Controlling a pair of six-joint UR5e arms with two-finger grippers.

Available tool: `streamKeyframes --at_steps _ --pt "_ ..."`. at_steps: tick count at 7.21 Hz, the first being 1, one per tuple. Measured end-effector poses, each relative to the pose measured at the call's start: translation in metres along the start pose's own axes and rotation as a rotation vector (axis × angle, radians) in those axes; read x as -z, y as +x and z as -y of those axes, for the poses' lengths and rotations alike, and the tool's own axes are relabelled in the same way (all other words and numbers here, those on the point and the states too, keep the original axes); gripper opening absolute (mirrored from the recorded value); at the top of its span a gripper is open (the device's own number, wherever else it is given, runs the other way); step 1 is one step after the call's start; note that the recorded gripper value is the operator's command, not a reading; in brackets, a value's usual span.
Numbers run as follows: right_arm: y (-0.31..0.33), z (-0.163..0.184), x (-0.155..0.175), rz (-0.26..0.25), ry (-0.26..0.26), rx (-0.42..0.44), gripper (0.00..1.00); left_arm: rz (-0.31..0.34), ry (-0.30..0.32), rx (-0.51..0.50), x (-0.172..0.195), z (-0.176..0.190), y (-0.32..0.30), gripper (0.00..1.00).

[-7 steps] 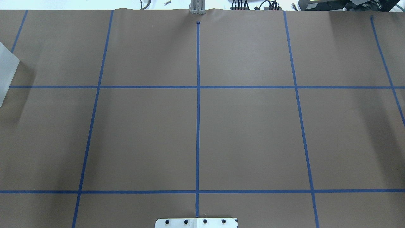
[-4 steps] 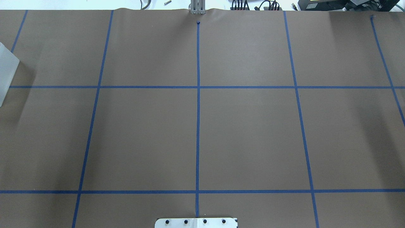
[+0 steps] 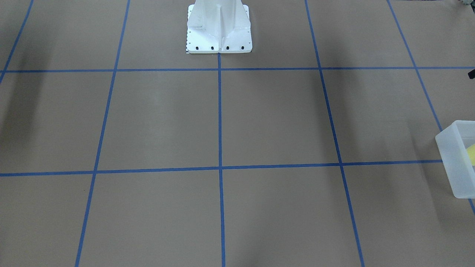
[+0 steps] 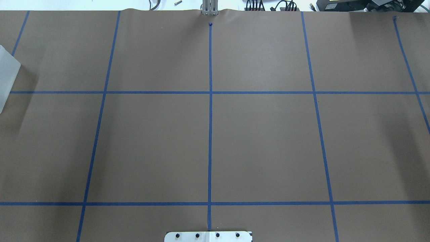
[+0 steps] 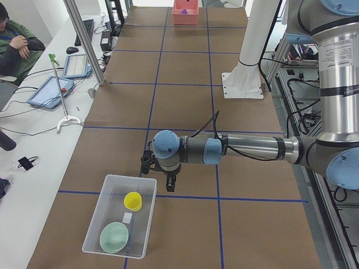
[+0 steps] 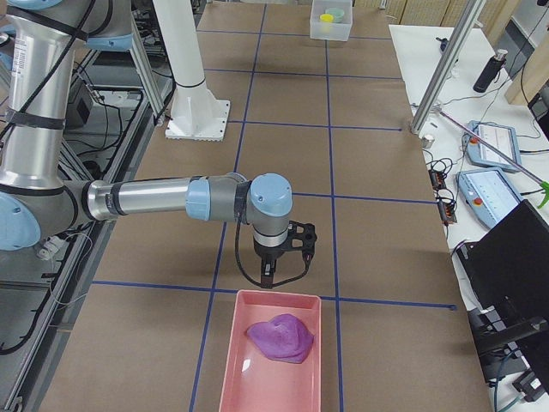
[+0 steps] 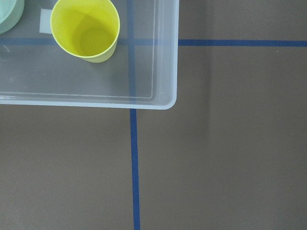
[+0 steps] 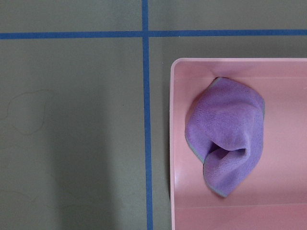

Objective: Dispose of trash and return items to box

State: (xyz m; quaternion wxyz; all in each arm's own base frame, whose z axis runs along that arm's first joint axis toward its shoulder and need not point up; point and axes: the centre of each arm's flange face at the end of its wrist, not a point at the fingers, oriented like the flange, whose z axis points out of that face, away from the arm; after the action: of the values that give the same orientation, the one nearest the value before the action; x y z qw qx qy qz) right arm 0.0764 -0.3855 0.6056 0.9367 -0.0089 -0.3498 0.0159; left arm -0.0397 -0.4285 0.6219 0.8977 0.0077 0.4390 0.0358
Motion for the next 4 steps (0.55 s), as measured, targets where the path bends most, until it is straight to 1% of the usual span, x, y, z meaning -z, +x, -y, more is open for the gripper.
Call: streamKeyframes --at_steps 2,4 --pt "0.000 0.001 0.001 -0.007 0.003 0.005 1.00 0.028 -0.008 -0.066 -0.001 0.000 -0.004 0.99" --pt "-0.003 0.003 0.002 -0.004 0.005 0.011 1.00 0.086 -0.013 -0.077 0.001 -0.002 -0.014 0.99"
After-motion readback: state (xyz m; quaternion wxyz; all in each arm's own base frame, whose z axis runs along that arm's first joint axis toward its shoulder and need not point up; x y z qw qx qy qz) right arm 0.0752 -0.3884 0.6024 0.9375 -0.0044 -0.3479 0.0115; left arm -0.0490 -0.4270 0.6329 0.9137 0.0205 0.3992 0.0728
